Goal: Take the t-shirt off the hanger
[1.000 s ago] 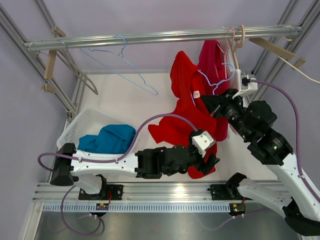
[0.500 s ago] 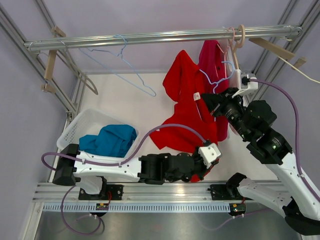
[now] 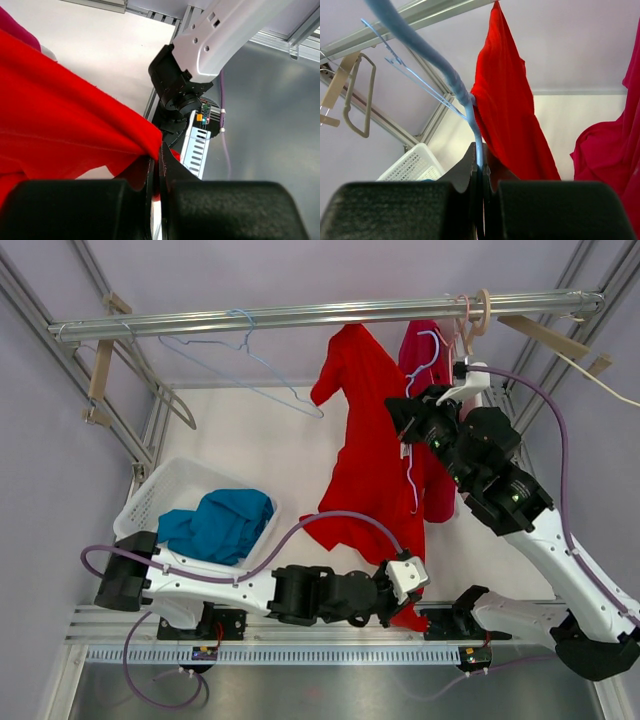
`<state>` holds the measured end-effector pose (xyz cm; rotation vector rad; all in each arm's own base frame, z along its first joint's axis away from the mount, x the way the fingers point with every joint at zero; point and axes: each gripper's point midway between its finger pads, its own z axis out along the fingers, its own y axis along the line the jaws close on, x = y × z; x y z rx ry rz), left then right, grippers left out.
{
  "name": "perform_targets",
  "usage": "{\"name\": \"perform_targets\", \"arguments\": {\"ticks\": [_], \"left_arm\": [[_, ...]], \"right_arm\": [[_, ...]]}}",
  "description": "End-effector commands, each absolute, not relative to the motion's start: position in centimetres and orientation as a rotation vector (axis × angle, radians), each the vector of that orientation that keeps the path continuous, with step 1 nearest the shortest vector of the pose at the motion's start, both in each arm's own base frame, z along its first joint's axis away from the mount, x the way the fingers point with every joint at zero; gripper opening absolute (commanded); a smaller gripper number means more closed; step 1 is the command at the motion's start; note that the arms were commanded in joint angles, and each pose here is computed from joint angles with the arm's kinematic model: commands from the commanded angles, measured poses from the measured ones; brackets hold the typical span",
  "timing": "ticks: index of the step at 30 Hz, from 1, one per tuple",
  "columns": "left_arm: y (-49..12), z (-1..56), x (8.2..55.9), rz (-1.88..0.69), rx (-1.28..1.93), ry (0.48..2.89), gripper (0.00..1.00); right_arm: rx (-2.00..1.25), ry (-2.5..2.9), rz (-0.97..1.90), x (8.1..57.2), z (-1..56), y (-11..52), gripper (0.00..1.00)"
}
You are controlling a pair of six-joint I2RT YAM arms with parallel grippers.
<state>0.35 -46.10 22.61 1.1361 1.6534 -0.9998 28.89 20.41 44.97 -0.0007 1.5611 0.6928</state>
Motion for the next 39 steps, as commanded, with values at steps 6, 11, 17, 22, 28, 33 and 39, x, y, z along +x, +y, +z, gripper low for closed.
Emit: {"name": "perform_targets", "arguments": {"ticks": [6,11,17,22,28,33,39], "left_arm": [[-43.5,18.9,-3.7,-1.126,1.256,1.753,0.00],[-41.5,20.3,-0.9,-0.988,1.169,1.760,0.00],[-38.2,29.2,2.9,-0.934,0.949,1.642,0.00],[-35.3,35.0,6.5,-0.794,0.803,1.530,0.00],[-31.1,40.4,12.6,-0.474,0.611,1.424,0.00],[-28.9,45.4,16.0,-0.392,0.480,1.305,0.00],[-27.6,46.3,20.0,-0.334,0.396,1.258,0.41]], "right_arm": [[0.054,1.203,0.758,24.1,57.9,15.1,0.00],[-0.035,1.299,0.808,21.9,55.9,15.6,0.00],[-0.086,1.337,0.895,16.7,51.9,13.7,0.00],[-0.170,1.341,0.982,12.9,50.6,13.3,0.00],[-0.273,1.363,1.079,9.4,49.5,13.5,0.00],[-0.337,1.356,1.166,6.7,49.5,13.5,0.00],[-0.400,1.307,1.259,3.7,50.6,13.2,0.00]]}}
